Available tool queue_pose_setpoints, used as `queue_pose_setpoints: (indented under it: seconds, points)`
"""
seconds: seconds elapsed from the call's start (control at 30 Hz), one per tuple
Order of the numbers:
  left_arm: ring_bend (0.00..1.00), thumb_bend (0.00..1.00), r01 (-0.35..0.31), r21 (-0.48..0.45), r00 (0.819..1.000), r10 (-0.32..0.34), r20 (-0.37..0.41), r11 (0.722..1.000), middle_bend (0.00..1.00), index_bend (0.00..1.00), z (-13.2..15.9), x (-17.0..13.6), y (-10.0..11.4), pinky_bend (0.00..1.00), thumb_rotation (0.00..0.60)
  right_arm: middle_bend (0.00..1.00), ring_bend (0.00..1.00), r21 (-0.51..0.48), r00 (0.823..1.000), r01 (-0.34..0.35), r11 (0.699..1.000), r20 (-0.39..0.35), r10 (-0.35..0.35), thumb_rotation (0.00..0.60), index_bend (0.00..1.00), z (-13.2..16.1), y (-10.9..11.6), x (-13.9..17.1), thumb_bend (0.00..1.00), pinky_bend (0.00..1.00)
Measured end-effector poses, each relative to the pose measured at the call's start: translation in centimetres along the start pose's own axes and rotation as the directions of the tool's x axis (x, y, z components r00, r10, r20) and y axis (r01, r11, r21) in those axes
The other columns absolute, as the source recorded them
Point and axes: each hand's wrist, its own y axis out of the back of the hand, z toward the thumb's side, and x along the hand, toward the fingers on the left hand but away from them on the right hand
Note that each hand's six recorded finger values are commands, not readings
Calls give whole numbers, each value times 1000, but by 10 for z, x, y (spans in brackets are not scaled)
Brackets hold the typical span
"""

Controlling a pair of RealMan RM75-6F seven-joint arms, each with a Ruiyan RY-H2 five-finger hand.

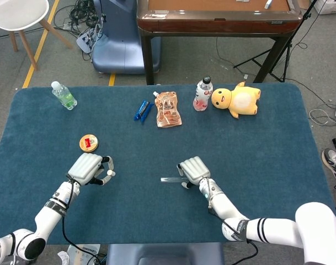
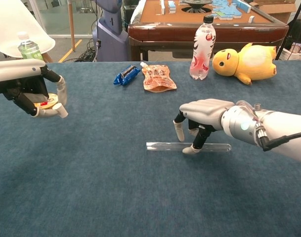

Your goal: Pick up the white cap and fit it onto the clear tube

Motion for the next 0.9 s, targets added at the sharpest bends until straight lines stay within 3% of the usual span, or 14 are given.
queue_pose_setpoints:
  seconds: [0.27,0.47,0.73,0.9]
  points:
    - [1000,316,0,-3,1000,0,0,1000,1000,526,-1,-1,-1,1000,600,934,950,6,1000,-6,1000,3,6,600,536,4,-3,-4,286,1000]
    - [1000,316,-6,-11,1000,6,-3,1000,1000,526,-3,-1,2,1000,600,934,950,0,1000,3,1000,7,-3,600,588,3,-1,-5,463,1000]
    - [1000,316,-51,-89,999,50,-16,995,1000,528,-5,2,22,1000,600,927,950,-114,996,85,990,6,-85,600,655,-2,23,2,556,1000]
    - [1000,315,-75,-202,997,71,-28,976,1000,529,-6,5,37,1000,600,925,950,-226,985,169,959,-1,-174,600,684,-5,45,9,575,1000]
